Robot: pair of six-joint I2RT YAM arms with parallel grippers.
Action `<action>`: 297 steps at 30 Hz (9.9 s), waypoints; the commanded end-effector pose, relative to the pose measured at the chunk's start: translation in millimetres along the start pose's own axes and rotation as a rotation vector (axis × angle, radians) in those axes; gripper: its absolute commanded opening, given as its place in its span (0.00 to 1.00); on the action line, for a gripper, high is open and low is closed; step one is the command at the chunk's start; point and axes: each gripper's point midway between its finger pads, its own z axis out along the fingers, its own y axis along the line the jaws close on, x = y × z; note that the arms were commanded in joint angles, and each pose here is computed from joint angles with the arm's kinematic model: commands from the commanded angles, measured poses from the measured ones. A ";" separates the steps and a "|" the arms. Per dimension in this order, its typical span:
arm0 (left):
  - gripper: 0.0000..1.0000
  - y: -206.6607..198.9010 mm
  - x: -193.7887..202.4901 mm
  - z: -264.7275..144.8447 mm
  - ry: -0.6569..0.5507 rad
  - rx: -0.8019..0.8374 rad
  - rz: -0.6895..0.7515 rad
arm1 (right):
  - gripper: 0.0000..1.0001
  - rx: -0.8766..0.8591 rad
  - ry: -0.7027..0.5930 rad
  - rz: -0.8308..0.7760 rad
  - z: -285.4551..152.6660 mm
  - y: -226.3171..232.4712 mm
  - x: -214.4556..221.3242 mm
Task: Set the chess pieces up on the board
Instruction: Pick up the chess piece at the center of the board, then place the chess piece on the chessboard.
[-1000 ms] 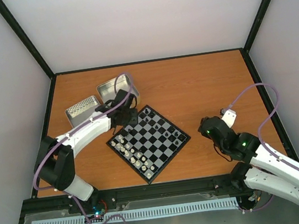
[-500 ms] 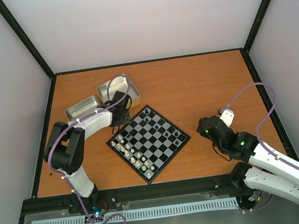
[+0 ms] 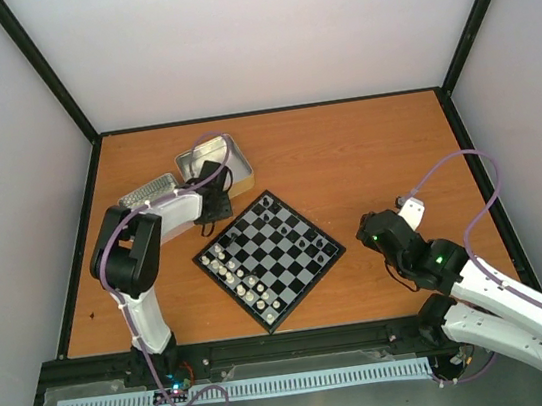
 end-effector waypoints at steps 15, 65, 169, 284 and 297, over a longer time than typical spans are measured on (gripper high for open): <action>0.09 -25.8 -12.1 -56.9 -0.053 0.281 -0.055 | 0.75 -0.157 0.020 -0.096 1.9 38.5 0.3; 0.13 -133.3 36.0 -342.1 -0.520 1.282 0.755 | 0.41 -0.933 0.631 -0.214 -64.4 272.4 14.1; 0.05 -170.2 45.2 -164.5 0.098 0.424 0.456 | 0.73 -0.228 -0.001 -0.058 -17.6 71.2 -40.0; 0.13 -225.0 82.8 -109.1 0.244 0.449 0.656 | 0.74 -0.135 -0.002 -0.121 -7.3 36.5 -24.3; 0.29 -227.1 82.5 -110.4 0.248 0.454 0.645 | 0.74 -0.140 -0.003 -0.120 -7.6 38.1 -25.0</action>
